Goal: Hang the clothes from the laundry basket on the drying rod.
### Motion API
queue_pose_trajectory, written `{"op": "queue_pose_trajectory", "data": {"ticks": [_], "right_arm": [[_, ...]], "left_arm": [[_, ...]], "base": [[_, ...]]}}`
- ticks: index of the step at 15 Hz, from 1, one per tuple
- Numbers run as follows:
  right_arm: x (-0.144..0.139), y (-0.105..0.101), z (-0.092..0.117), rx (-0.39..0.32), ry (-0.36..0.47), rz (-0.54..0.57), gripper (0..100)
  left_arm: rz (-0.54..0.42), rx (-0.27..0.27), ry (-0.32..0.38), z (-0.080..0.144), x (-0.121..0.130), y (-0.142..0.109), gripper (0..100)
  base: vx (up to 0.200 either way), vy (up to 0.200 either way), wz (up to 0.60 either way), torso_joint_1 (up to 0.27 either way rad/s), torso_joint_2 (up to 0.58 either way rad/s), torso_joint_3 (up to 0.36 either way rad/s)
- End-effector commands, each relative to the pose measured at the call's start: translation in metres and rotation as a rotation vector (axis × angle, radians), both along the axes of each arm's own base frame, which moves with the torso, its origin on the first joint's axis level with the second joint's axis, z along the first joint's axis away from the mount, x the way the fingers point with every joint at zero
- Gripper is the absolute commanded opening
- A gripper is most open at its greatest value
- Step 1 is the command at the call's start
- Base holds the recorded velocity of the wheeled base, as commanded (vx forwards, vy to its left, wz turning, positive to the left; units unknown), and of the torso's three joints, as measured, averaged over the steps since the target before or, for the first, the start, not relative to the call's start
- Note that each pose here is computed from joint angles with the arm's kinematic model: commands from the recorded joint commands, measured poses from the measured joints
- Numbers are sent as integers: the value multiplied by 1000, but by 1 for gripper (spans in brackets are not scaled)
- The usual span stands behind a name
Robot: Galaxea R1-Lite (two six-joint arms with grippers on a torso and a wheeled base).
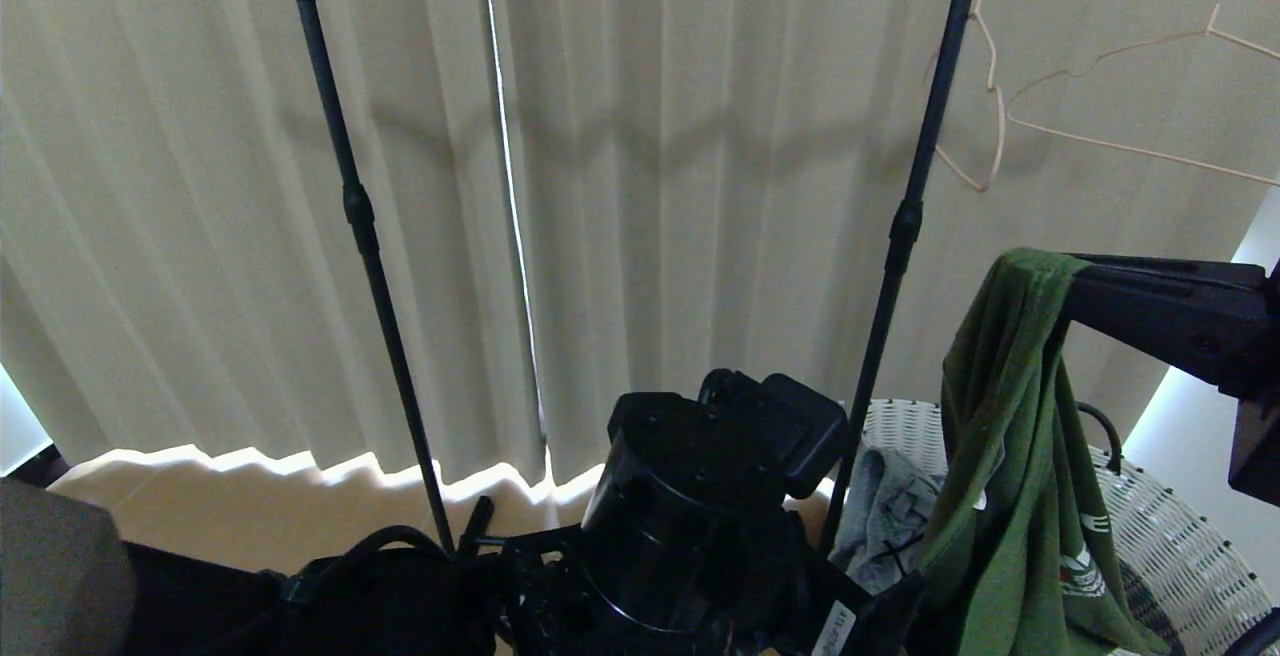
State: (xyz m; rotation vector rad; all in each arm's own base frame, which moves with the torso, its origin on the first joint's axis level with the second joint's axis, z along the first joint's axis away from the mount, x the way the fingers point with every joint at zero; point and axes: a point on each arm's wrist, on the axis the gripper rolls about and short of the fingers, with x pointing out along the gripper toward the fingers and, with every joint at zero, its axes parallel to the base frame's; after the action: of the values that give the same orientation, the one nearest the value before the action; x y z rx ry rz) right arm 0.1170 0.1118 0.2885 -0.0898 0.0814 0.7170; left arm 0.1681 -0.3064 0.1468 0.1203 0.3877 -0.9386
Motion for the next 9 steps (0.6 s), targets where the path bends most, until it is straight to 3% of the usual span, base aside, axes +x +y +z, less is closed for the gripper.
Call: {"op": "queue_pose_trajectory", "data": {"ticks": [1,5,9], "right_arm": [[-3,0,2,8,-9,13,0],[-3,0,4,27,-27,24,0],[-2,1,2,20,-19,24,0]], "left_arm": [[-1,23,12,-11,3,-6,100],[14,13,42,-14,3,-8,100],[-22,14,43,-2,-23,23,100]], "base": [[0,0,0,0,0,0],[0,0,0,0,0,0],[0,0,0,0,0,0]]}}
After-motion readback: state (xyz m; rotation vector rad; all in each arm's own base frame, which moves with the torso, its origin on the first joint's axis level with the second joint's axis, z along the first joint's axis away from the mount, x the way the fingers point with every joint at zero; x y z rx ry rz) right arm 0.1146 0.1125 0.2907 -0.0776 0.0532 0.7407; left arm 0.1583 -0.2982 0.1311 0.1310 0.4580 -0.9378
